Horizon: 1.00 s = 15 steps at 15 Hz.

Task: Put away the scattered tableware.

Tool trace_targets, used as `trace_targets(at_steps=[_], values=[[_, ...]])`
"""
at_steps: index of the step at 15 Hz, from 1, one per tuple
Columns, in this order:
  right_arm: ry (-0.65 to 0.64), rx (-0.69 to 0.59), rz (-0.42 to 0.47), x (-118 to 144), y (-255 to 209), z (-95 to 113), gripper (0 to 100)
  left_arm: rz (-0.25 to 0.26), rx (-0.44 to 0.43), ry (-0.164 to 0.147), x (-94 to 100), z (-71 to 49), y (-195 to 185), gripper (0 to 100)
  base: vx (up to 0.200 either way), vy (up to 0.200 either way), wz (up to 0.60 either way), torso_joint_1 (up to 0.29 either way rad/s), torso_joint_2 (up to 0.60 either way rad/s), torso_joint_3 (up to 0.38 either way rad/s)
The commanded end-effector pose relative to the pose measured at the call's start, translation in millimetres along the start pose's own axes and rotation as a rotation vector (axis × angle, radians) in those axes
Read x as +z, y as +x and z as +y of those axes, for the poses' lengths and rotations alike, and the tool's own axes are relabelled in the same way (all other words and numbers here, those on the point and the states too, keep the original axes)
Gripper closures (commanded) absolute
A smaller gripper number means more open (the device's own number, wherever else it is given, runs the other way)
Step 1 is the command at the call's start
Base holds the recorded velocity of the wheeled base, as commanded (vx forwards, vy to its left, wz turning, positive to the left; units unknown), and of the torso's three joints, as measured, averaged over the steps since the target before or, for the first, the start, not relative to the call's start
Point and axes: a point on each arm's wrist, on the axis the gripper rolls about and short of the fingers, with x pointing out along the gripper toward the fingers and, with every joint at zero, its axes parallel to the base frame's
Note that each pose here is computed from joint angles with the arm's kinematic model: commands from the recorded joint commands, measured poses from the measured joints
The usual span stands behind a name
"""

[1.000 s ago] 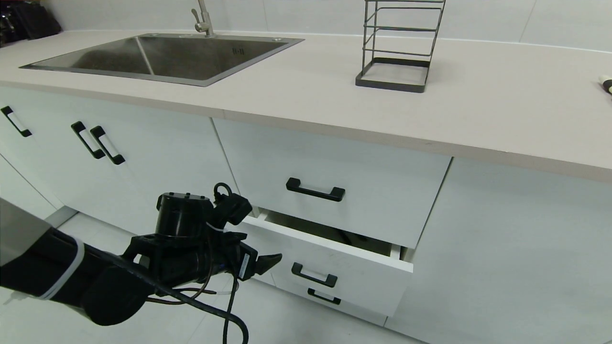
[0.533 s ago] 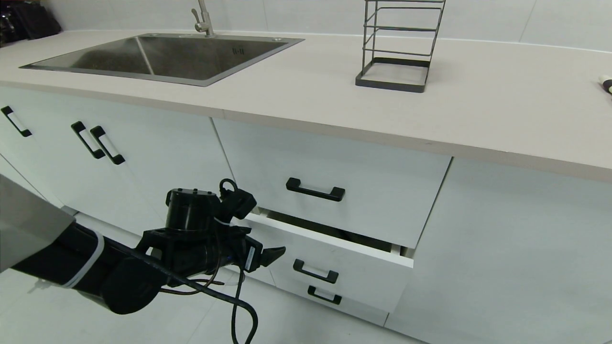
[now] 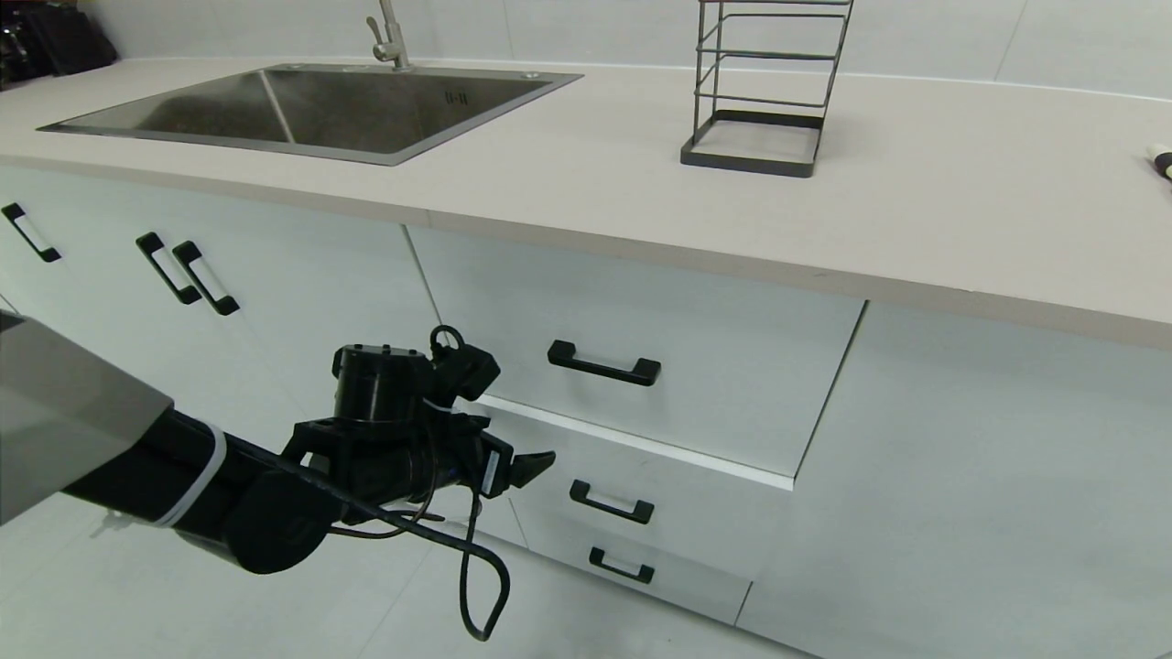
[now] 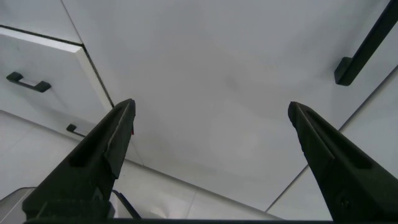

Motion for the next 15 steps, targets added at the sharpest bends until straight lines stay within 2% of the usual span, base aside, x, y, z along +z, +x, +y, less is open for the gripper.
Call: trace_targets(at_steps=[1,4,6,9,12,15], values=[[0.0,0.001,0.001,0.0,0.1,0.0,0,-0.007,0.002,0.001,2.8,1.5,3.5,0,0.0,0.0,0.0,0.0,0.0,0.0],[0.0,0.001,0.001,0.0,0.1,0.0,0,0.003,0.001,0.0,-0.6,0.9,2.5,0,0.0,0.0,0.0,0.0,0.0,0.0],[0.0,0.001,0.001,0.0,0.1,0.0,0,-0.009,0.003,0.002,-1.5,0.5,-1.6,0,0.0,0.0,0.0,0.0,0.0,0.0],[0.0,0.001,0.001,0.0,0.1,0.0,0,-0.095,0.013,0.017,-12.3,-6.8,-34.9,0,0.0,0.0,0.0,0.0,0.0,0.0],[0.0,0.001,0.001,0.0,0.1,0.0,0,-0.165,0.007,0.03,-25.5,-19.6,-95.5,0,0.0,0.0,0.0,0.0,0.0,0.0],[0.0,0.001,0.001,0.0,0.1,0.0,0,-0.295,0.024,0.052,-33.6,-31.1,-155.7,0,0.0,0.0,0.0,0.0,0.0,0.0]])
